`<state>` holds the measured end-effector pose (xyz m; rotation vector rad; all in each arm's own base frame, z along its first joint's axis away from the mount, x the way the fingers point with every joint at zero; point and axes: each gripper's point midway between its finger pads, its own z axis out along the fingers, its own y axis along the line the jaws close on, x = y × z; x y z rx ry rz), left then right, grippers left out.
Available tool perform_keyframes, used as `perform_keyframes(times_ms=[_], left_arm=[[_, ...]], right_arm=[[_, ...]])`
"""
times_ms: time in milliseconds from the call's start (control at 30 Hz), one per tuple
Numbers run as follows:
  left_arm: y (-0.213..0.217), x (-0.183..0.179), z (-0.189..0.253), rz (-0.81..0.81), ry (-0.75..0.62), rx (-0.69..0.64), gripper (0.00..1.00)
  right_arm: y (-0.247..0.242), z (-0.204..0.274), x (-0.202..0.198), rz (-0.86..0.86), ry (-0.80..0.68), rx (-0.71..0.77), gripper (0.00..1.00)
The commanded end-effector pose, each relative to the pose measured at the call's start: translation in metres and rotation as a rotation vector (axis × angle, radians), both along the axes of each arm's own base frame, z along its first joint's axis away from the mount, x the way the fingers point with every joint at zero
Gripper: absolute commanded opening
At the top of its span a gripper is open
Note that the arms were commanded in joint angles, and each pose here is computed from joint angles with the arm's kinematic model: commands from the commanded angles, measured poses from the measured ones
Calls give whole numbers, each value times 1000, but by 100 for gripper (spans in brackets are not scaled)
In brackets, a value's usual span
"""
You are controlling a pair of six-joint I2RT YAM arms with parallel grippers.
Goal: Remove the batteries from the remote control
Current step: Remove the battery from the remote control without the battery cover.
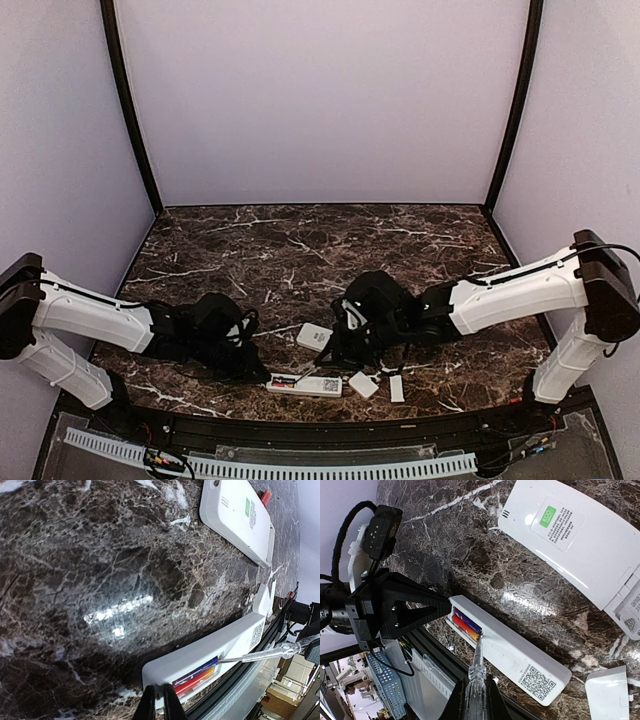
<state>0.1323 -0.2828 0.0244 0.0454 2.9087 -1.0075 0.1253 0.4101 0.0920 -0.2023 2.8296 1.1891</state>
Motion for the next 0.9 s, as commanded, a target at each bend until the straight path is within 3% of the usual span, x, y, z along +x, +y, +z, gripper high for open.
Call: perform_keyframes(times_ms=[0, 500, 867], left_arm=[[-9, -14, -14, -63, 40, 2, 5], [-12, -14, -15, -76, 50, 4, 4], [-11, -12, -13, -68, 36, 11, 3]], right_arm=[[28, 43, 2, 23, -59, 217, 0], [31, 71, 2, 24, -101, 376, 0], [25, 71, 4, -3, -105, 376, 0]])
